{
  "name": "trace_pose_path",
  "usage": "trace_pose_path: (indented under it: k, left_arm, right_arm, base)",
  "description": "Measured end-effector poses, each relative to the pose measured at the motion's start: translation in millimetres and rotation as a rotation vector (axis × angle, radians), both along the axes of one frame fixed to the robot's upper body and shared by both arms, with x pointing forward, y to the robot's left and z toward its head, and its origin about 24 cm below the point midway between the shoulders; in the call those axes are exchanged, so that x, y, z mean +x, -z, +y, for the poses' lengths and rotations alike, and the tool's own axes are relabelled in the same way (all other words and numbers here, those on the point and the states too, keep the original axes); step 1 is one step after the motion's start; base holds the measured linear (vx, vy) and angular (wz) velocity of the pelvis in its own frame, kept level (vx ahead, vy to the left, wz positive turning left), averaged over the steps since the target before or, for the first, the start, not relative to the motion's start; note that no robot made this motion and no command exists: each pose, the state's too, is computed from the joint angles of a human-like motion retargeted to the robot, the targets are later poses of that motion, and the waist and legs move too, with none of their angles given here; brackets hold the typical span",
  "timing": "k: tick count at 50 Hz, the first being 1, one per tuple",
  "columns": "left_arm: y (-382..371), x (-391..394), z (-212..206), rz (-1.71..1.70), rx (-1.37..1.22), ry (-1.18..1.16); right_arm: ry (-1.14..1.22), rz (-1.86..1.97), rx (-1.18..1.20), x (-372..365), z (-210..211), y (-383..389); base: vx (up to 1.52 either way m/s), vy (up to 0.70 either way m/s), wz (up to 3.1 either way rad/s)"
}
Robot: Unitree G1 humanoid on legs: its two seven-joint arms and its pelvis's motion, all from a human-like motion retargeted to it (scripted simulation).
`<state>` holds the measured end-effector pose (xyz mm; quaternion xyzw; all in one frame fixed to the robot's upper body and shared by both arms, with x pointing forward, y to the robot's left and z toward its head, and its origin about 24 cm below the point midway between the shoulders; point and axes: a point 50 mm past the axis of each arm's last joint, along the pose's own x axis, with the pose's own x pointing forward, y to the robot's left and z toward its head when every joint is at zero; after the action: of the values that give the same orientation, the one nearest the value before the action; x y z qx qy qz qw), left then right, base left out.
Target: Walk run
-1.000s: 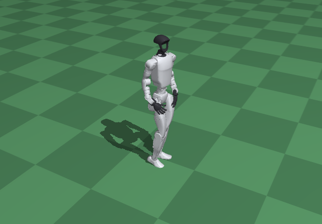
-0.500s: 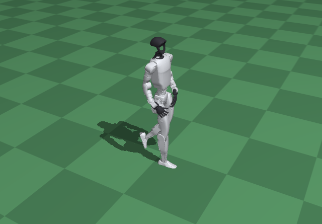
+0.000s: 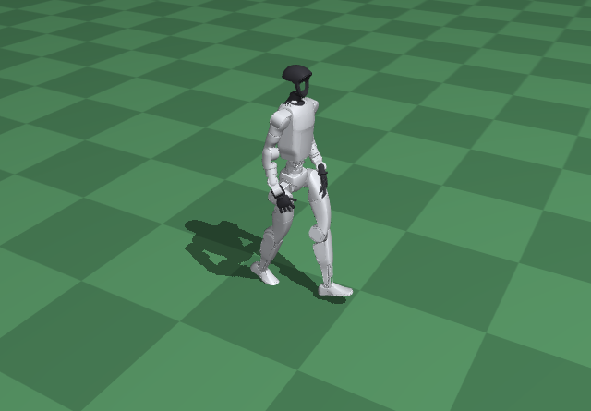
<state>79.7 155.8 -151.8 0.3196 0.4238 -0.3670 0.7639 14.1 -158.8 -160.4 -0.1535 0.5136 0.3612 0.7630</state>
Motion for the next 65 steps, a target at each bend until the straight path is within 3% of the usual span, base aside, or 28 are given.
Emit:
trace_pose_path:
  k: [4, 12, 22, 40, 48, 58, 65]
  left_arm:
    - [-1.2, 5.1, 3.0, -0.014, -0.014, -0.061]
    - [3.4, -5.3, 21.9, 0.11, 0.105, 0.119]
    - [11.7, -35.6, 14.0, 0.204, 0.093, 0.141]
    - [22.6, -73.2, -5.5, 0.418, 0.025, 0.097]
    - [11.6, -31.1, 12.2, 0.124, 0.128, 0.243]
    - [-0.2, -6.5, -1.6, -0.098, 0.056, 0.143]
    - [1.5, -4.3, 0.2, -0.043, 0.052, 0.114]
  right_arm:
    - [0.02, -0.01, -0.016, -0.1, 3.4, 1.0]
    - [-0.124, -0.216, -0.124, 29.0, -0.4, -6.6]
    - [0.093, -0.496, -0.094, 46.8, -0.5, -25.6]
    - [0.267, -0.346, -0.016, 47.7, -17.5, -21.4]
    - [0.143, -0.261, -0.059, 40.6, -21.5, -15.1]
    - [0.18, -0.148, -0.015, 13.9, -12.2, -6.7]
    - [0.082, -0.106, -0.017, 10.5, -7.2, -3.4]
  base:
    - [1.1, -0.11, -0.75]
    - [0.81, -0.1, -0.29]
    - [0.68, -0.08, 0.5]
    - [0.82, -0.29, 0.46]
    - [0.68, -0.41, 0.31]
    - [0.65, -0.26, -0.58]
    - [0.67, -0.23, -0.15]
